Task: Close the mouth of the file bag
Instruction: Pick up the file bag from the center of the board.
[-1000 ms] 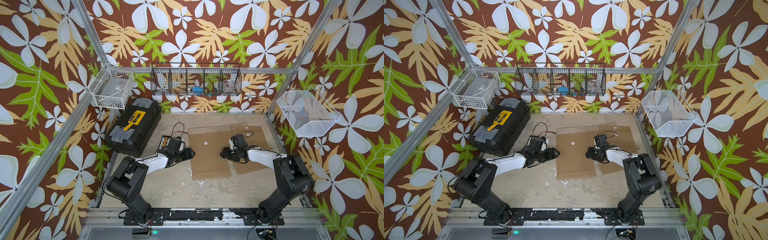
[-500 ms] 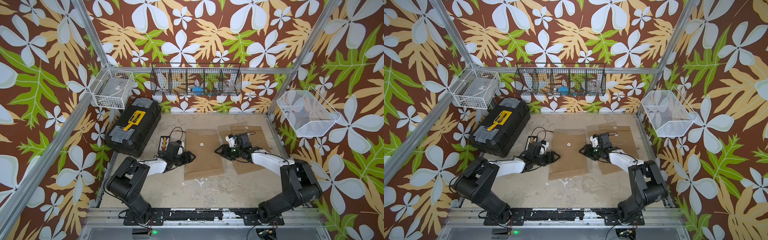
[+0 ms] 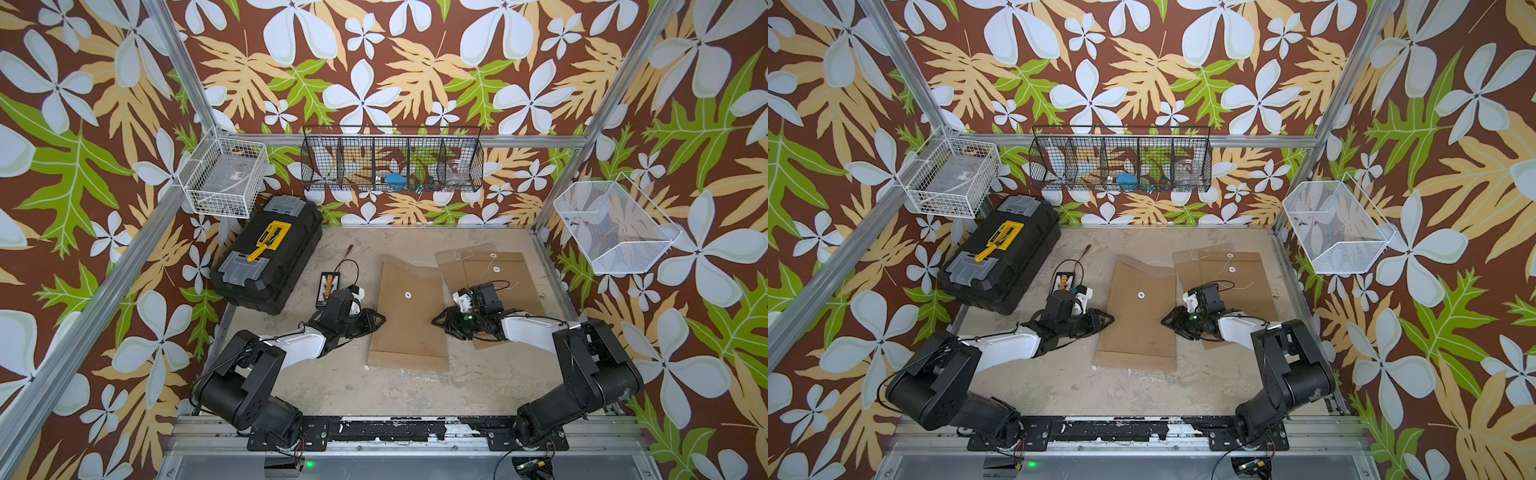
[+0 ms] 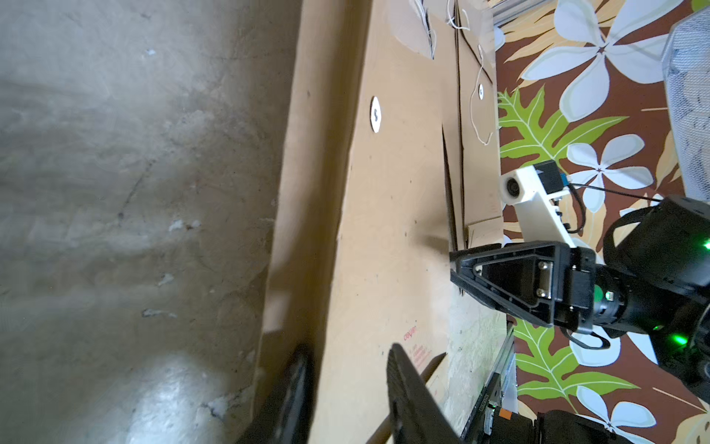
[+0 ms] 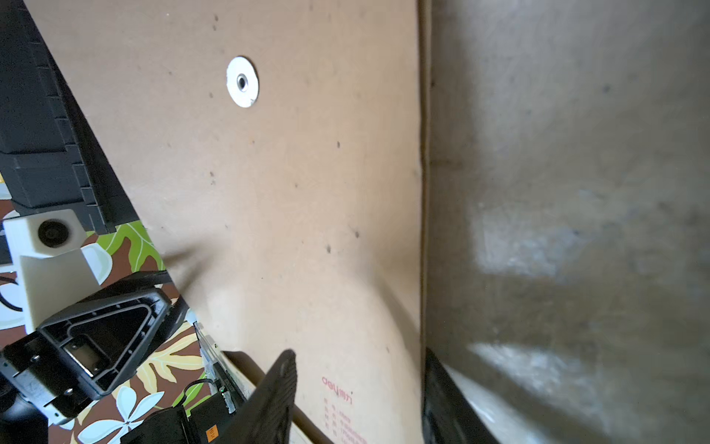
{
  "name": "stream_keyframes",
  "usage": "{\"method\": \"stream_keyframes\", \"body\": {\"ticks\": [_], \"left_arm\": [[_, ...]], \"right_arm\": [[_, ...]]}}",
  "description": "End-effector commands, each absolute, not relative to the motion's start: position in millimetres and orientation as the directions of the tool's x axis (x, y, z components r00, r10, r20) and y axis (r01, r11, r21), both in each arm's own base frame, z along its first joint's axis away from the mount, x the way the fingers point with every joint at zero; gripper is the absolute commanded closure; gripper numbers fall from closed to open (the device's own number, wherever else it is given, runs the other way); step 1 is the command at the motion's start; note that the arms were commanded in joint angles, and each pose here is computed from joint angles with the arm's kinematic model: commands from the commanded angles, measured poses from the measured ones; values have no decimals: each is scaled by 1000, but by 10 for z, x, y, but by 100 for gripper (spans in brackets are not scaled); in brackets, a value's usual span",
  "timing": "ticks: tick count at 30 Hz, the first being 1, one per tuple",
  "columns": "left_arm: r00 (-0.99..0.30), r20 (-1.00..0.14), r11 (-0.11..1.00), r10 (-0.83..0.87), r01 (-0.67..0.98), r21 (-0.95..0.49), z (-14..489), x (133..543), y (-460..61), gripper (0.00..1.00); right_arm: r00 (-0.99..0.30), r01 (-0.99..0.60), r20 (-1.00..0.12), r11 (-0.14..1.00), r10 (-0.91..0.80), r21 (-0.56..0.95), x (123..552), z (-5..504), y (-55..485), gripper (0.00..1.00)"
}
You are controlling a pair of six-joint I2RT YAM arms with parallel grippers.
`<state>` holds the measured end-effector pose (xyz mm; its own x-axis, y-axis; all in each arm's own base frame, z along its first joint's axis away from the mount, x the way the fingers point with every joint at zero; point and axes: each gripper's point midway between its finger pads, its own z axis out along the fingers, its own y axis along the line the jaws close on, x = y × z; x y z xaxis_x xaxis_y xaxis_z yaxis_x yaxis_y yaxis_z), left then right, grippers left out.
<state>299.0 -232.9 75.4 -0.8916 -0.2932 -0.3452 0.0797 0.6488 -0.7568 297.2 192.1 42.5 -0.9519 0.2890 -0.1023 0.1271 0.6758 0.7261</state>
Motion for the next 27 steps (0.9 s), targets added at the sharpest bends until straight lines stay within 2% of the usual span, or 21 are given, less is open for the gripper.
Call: {"method": "stream_keyframes", "body": {"ticks": [1,5,7,10,14,22,27], "left_arm": [[-892,-365,654,-268,110,-749,782,2971,-2342,75],[-894,-390,689,-222,139,-712,766,2974,-2323,93],[-891,-410,703,-197,163,-693,830,2991,-2322,99],[-882,-435,674,-181,211,-708,1082,2987,-2375,100],[-896,-399,600,-195,213,-772,1398,2897,-2458,100],[-904,-362,482,-226,219,-848,1865,2831,-2477,100],[-910,-326,379,-258,215,-900,2172,2805,-2504,100]], "right_arm": [[-953,85,-135,670,270,738,3013,458,1955,49],[-955,62,-162,699,250,713,3004,438,1915,49],[-951,46,-183,702,248,711,3010,467,1864,45],[-935,59,-210,706,288,705,3092,519,1654,36],[-922,65,-216,680,320,731,3121,589,1535,26],[-939,9,-163,496,303,868,2975,881,1786,3],[-948,-30,-165,442,271,897,2855,977,1890,0]]}}
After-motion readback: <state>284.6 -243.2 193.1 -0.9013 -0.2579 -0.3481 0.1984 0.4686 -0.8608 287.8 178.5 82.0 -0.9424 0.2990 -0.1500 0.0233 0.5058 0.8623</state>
